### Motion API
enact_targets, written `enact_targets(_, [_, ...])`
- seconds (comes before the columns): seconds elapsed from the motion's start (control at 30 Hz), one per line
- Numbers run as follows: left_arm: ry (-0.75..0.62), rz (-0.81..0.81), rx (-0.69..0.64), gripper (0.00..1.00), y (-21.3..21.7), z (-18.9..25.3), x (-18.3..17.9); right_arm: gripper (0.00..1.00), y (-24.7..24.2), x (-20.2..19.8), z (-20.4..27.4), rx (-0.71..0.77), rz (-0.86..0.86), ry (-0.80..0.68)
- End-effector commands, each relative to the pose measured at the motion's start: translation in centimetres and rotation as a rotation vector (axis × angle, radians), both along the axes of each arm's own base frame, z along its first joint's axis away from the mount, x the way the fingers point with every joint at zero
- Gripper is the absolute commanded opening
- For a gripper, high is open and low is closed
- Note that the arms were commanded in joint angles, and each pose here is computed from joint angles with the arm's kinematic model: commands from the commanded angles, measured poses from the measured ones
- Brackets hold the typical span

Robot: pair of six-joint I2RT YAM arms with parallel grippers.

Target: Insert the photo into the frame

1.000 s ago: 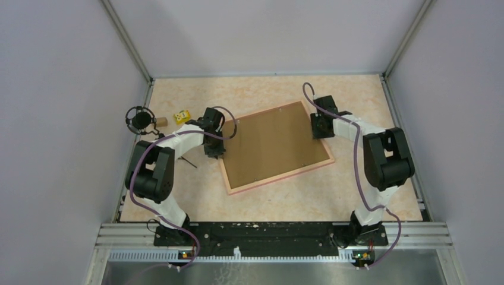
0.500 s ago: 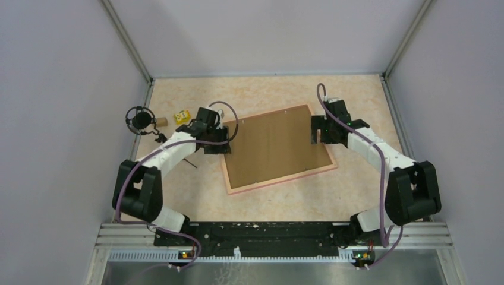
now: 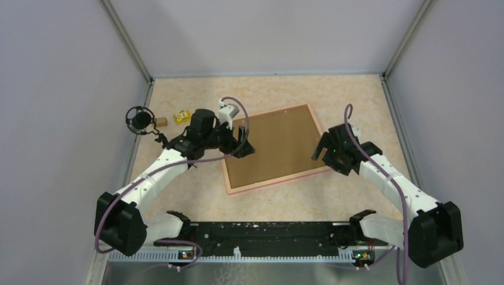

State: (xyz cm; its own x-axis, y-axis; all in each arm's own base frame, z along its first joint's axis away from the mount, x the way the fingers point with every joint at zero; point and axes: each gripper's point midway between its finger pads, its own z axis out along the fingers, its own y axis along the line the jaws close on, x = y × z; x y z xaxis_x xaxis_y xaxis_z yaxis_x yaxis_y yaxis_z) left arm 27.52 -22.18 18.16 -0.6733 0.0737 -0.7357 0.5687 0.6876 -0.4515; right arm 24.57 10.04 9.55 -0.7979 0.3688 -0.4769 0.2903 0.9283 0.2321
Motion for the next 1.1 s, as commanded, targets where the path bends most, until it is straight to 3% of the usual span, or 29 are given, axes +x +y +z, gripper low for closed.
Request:
enact_targets(0.0, [-0.059, -0.186, -0.062, 0.92, -4.2, 1.9, -3.4, 0.9, 0.5, -2.7, -0.6, 0.17, -0.325, 0.069])
enact_targets(0.1, [-0.026, -0.252, -0.068, 0.92, -6.5, 1.3, -6.0, 0.87, 2.1, -2.7, -1.7, 0.282, -0.38, 0.076])
enact_targets(0.27, [-0.004, -0.293, -0.024, 0.9, -8.3, -0.3, -8.8, 0.83, 1.0, -2.3, -2.7, 0.26, -0.514, 0.078])
enact_targets(0.4, [-0.016, -0.303, 0.038, 0.89, -8.8, -1.5, -9.9, 0.75, 2.5, -1.4, -4.1, 0.34, -0.523, 0.077])
enact_targets(0.97, [-0.033, -0.293, 0.312, 0.93, -10.2, -6.0, -9.9, 0.57, 3.4, -0.7, -8.4, 0.392, -0.698, 0.177])
enact_targets(1.07, [-0.04, -0.281, 0.342, 0.93, -10.1, -6.5, -9.9, 0.42, 3.6, -0.9, -8.7, 0.374, -0.7, 0.208])
